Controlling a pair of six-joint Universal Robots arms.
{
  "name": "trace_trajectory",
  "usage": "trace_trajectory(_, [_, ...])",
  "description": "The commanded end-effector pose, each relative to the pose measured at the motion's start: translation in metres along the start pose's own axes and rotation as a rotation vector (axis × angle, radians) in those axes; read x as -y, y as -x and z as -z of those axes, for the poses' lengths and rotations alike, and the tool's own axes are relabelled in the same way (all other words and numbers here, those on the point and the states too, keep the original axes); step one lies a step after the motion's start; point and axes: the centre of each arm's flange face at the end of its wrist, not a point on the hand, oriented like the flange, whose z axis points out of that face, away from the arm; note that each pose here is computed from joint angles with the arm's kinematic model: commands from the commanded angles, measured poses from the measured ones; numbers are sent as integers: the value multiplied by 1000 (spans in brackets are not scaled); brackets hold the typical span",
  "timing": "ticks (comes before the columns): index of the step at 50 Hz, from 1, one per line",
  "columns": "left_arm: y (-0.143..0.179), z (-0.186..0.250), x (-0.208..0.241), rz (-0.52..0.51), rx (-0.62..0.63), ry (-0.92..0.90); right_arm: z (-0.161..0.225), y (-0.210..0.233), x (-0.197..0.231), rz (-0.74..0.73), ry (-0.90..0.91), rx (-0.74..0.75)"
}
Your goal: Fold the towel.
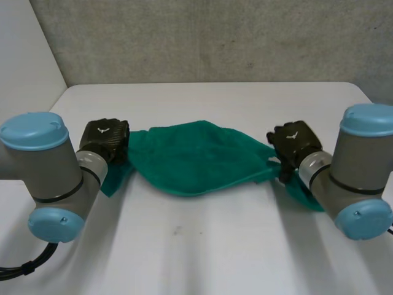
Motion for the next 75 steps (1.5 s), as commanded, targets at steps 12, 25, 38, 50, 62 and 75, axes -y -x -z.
trace_trajectory(12, [12, 19, 21, 11, 22, -52, 14, -69, -17, -569, 255, 63])
trace_trajectory(25, [20, 15, 21, 15, 45, -49, 16, -57, -62, -541, 320, 93])
trace_trajectory(38, [21, 13, 18, 15, 47, -43, 8, -50, -76, -448, 280, 71])
trace_trajectory(50, [23, 17, 20, 11, 52, -35, 13, -86, -41, -366, 146, -95])
trace_trajectory(62, [33, 64, 28, 9, -1, 125, 87, -88, 16, 82, 163, -56])
trace_trajectory(75, [28, 66, -17, -100, -136, 309, 81, -41, -24, 410, 385, 114])
